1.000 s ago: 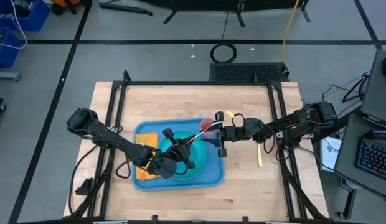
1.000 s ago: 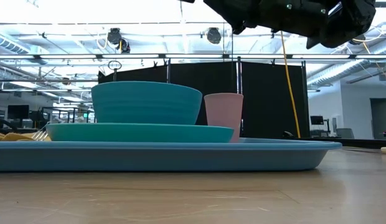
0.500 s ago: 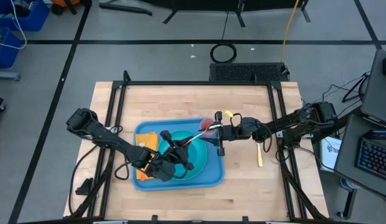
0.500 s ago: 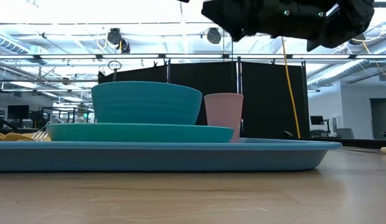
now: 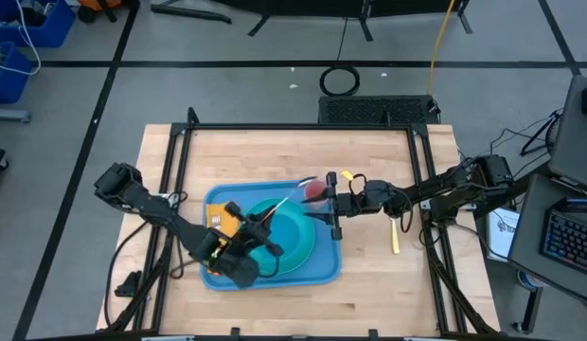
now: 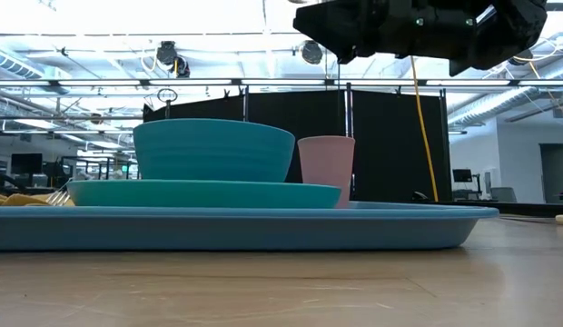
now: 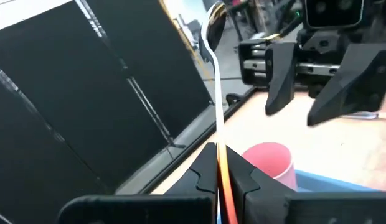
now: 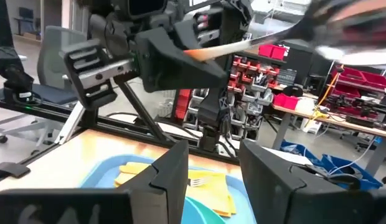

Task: Set up tray
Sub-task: Put the orange spoon on the blue serving tray to the right of the orange fork

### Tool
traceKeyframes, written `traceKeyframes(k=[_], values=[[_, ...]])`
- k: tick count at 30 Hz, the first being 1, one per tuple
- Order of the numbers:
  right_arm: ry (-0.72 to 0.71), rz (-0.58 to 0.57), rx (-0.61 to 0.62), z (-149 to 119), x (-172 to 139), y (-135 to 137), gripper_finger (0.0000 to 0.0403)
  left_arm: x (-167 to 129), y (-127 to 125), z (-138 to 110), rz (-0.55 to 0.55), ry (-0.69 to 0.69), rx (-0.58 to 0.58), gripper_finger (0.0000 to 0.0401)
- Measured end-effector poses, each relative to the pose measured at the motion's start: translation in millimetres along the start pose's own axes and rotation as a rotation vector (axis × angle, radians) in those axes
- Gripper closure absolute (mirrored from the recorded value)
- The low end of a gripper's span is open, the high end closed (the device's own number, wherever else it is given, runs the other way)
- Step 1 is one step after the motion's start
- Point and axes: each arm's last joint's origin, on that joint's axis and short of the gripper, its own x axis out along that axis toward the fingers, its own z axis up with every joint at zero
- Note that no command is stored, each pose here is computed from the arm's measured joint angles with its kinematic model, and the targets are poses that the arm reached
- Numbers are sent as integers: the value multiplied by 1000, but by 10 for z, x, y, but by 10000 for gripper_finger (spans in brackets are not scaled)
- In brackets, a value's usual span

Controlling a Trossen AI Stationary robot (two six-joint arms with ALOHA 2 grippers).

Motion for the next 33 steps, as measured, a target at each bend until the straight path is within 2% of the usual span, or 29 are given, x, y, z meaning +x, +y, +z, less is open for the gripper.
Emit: traceKeyframes(k=[4, 7, 11, 13, 26, 33], values=[[1, -4, -17, -2, 0, -11, 268, -208, 37, -146, 4, -17, -106, 401], [2, -10, -18, -6, -1, -31, 268, -388, 104, -270, -11, -45, -232, 401], [-18, -26, -37, 8, -3, -70, 268, -621, 206, -463, -60, -106, -422, 401], [-37, -37, -43, 24, -4, -92, 268, -702, 220, -580, -94, -113, -477, 401], [-243, -135, -71, 205, -48, -272, 268, -840, 168, -1193, -197, -92, -863, 401], [-275, -173, -106, 227, -68, -352, 268, -851, 88, -1443, -219, -79, -996, 401]])
